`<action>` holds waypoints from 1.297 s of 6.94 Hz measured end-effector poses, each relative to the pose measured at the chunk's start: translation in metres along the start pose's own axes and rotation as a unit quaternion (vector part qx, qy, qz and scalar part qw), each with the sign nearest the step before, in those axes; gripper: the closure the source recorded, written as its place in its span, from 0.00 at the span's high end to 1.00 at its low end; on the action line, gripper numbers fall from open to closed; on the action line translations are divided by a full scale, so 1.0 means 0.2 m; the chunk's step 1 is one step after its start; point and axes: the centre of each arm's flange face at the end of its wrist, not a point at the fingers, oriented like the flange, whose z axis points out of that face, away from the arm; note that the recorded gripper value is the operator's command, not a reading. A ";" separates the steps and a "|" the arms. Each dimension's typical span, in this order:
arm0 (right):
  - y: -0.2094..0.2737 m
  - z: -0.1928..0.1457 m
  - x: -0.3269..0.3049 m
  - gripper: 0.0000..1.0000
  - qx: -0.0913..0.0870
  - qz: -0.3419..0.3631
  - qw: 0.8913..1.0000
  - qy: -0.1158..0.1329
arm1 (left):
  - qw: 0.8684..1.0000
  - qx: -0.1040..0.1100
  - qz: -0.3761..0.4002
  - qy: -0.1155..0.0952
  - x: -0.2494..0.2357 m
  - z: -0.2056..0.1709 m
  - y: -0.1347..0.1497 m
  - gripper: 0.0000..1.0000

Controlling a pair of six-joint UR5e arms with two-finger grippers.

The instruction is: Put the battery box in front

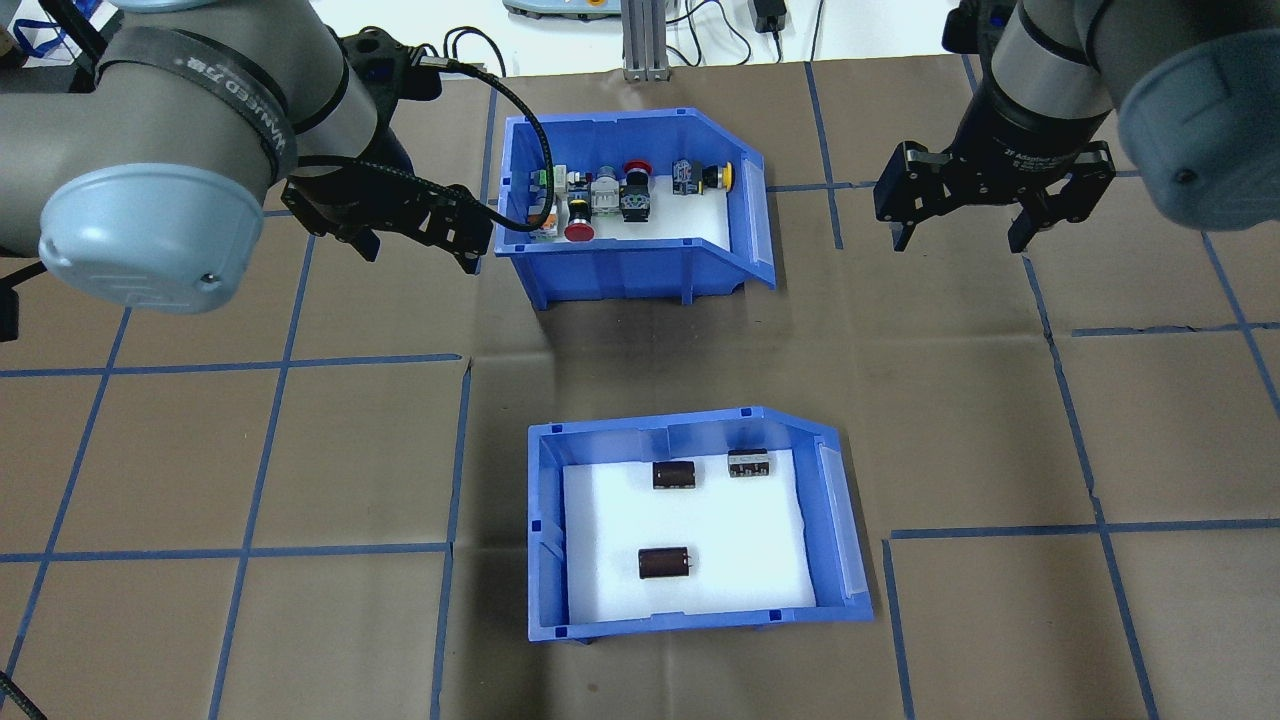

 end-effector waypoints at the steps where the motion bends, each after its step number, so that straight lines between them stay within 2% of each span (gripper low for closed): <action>1: 0.00 0.00 0.00 1.00 0.000 0.000 1.000 -0.003 | 1.000 0.000 0.001 0.000 0.00 0.00 0.00 0.99; 6: 0.01 -0.01 -0.01 1.00 0.001 -0.003 1.000 0.000 | 1.000 0.000 0.006 0.000 0.00 0.00 0.01 0.99; 9: -0.02 -0.02 -0.02 1.00 0.007 -0.015 1.000 -0.001 | 1.000 0.008 0.007 -0.001 0.00 -0.01 0.04 0.99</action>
